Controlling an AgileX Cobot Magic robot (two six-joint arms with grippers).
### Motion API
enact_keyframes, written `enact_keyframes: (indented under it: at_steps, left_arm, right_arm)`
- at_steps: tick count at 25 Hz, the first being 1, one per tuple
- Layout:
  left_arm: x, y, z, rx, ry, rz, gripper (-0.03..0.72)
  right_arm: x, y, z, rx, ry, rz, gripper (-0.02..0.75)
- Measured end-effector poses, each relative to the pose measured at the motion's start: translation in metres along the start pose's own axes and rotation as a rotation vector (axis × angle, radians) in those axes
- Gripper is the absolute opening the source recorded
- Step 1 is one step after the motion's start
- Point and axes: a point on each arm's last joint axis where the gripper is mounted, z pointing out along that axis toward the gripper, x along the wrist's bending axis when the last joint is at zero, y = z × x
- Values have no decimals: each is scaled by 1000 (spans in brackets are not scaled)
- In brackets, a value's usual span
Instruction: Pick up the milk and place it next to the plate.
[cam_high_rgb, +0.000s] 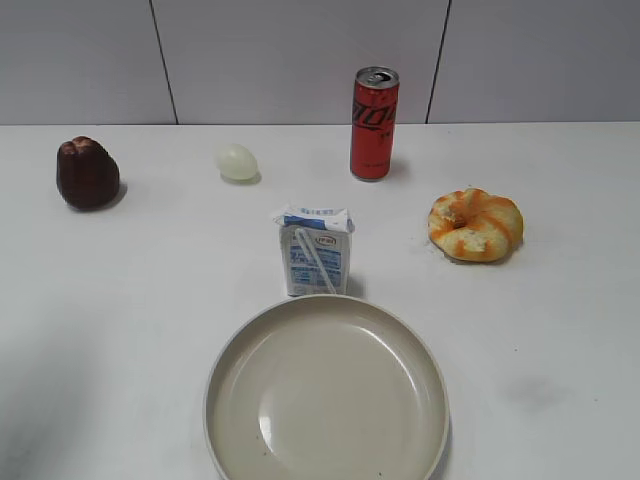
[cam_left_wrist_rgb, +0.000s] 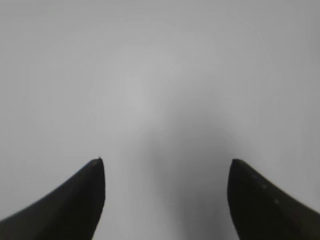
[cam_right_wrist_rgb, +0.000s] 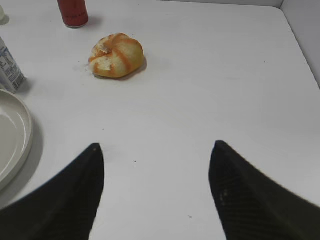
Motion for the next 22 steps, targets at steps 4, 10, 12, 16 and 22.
enact_keyframes:
  at_steps: [4,10,12,16,22]
  left_arm:
    - [-7,-46,-6,83,-31,-12,573]
    - [-14,-100,-16,38,-36,-10,570]
    - [-16,-115,-19,2,-33,-8,565]
    - [-19,-129,-33,-103,-28,-20,562]
    - [-24,-151,-46,-189,-32,-53,557]
  right_arm:
    - [0,0,0,0,0,0,500]
    - [0,0,0,0,0,0,500]
    - [0,0,0,0,0,0,500]
    - [0,0,0,0,0,0,500]
    - [0,0,0,0,0,0,500]
